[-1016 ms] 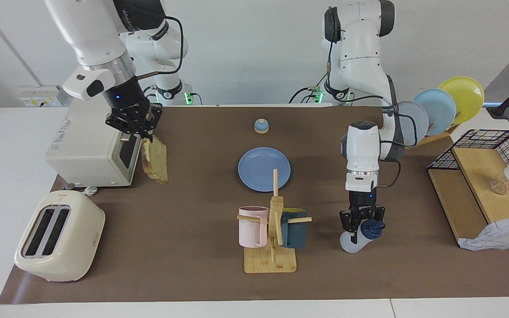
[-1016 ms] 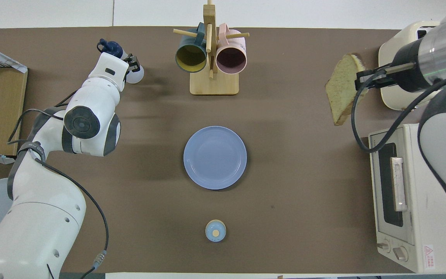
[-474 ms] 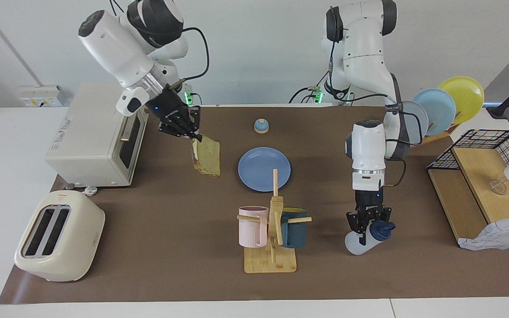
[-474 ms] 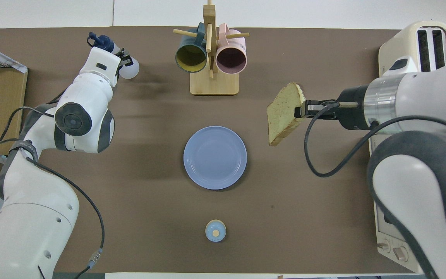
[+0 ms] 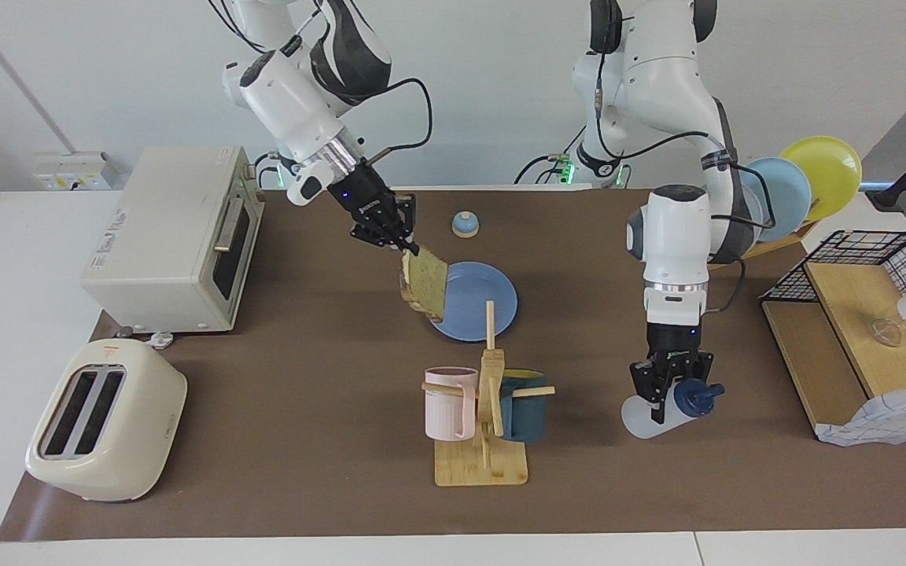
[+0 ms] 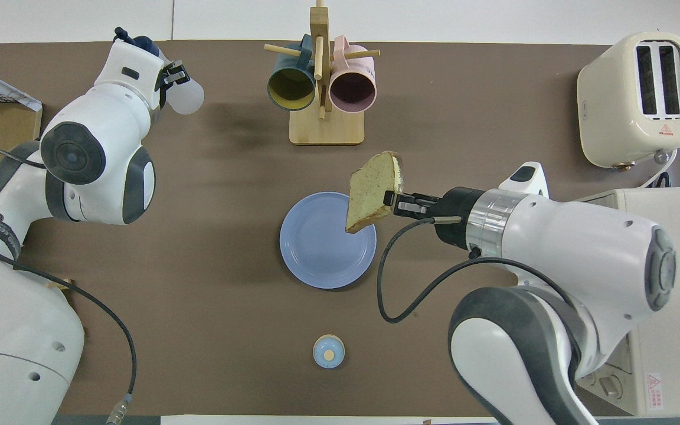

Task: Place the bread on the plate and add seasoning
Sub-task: 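Lower the toast onto the plate with the right gripper while the left gripper retracts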

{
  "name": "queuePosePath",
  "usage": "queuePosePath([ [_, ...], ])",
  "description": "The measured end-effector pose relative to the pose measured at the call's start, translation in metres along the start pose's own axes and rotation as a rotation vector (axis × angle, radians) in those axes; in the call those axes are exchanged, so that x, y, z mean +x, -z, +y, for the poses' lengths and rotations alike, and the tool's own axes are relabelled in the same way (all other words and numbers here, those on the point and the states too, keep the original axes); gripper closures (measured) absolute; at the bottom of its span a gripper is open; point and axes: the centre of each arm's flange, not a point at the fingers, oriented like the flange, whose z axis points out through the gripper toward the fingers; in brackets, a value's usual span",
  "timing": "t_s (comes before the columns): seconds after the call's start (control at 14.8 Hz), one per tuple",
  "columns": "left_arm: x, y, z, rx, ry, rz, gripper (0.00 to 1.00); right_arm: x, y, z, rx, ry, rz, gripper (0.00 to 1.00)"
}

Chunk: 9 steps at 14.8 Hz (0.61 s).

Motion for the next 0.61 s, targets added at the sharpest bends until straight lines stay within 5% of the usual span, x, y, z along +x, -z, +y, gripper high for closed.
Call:
queuePosePath([
  [0.61,0.021,0.072,0.011,-0.010,-0.149,-0.178,0.53,-0.050,-0.071,-0.011,0.053,-0.091,-0.043,0.93],
])
